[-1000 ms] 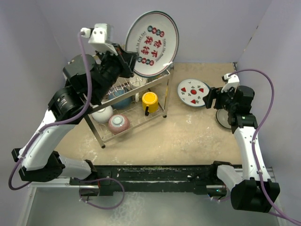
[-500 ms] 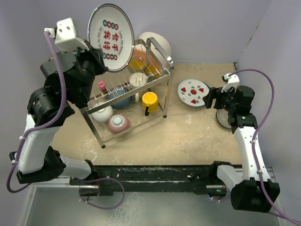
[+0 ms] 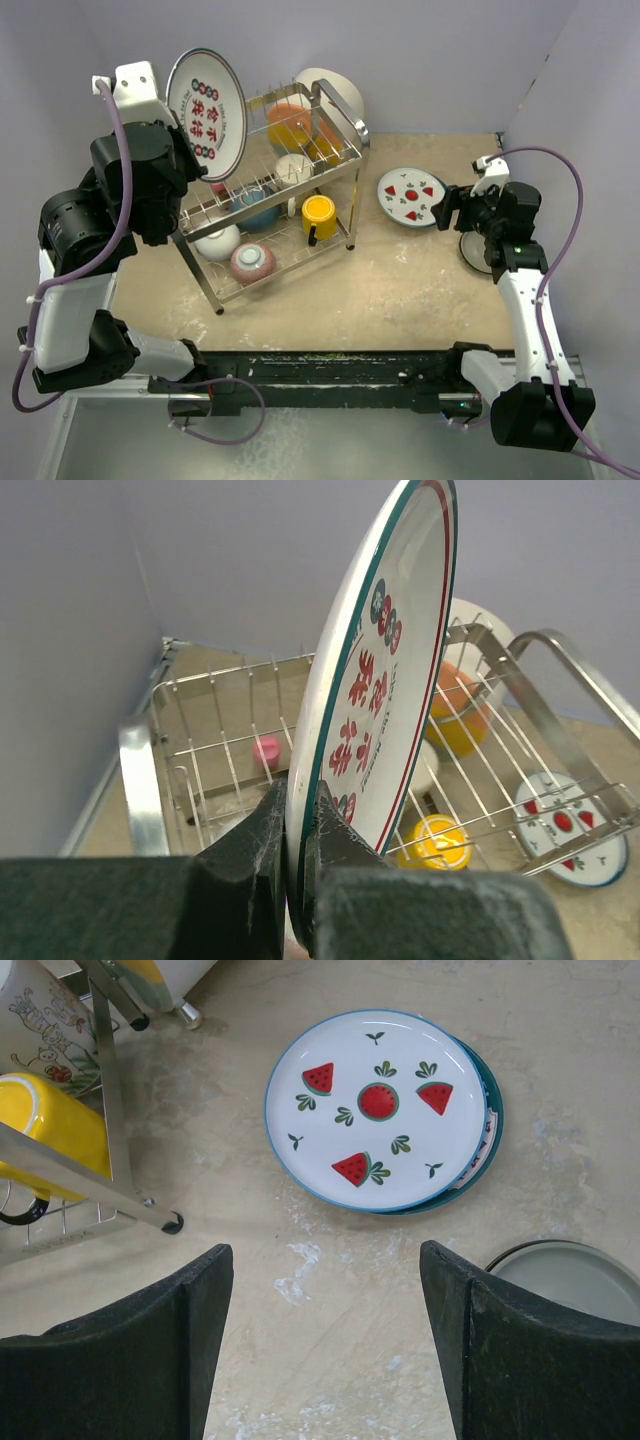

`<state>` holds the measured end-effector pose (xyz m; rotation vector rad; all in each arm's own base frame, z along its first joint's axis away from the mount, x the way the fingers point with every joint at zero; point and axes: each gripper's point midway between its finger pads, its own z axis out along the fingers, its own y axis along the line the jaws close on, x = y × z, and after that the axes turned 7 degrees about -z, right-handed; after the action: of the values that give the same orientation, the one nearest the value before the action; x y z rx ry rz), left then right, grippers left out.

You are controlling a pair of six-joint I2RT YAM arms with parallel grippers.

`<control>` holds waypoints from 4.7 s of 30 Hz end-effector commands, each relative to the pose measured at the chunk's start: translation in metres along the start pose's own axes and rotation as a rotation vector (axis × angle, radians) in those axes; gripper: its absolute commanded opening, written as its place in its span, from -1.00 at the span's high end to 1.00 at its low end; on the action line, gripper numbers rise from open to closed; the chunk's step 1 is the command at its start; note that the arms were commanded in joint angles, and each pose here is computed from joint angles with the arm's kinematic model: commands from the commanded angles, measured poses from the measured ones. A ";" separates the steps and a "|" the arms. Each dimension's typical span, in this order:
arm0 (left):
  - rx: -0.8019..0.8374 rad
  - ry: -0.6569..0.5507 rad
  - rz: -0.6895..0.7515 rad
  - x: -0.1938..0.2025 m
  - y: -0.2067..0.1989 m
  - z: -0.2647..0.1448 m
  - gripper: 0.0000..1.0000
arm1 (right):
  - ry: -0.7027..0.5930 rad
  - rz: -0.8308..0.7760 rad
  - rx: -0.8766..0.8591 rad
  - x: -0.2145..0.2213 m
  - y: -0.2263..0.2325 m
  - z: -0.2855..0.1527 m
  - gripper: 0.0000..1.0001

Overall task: Load the mixed dishes into the dish rack
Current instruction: Insert the plate into the dish rack.

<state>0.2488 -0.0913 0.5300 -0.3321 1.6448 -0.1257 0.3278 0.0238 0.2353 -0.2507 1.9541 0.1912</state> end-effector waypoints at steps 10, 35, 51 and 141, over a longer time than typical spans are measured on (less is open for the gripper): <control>-0.300 -0.119 0.129 -0.024 0.059 -0.007 1.00 | -0.053 -0.003 0.021 -0.013 -0.003 -0.003 -0.55; -0.416 -0.157 0.173 -0.012 0.035 -0.008 1.00 | -0.060 -0.007 0.033 -0.013 -0.004 -0.005 -0.54; -0.453 -0.156 0.205 0.011 0.062 -0.008 1.00 | -0.062 -0.007 0.023 -0.012 -0.002 -0.005 -0.54; -0.518 -0.145 0.280 0.039 0.075 0.003 -0.73 | -0.051 -0.010 0.027 -0.008 -0.004 -0.001 -0.53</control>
<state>0.2514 -0.0420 0.4539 -0.4027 1.5595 0.6221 0.3257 0.0231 0.2331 -0.2475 1.9504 0.1838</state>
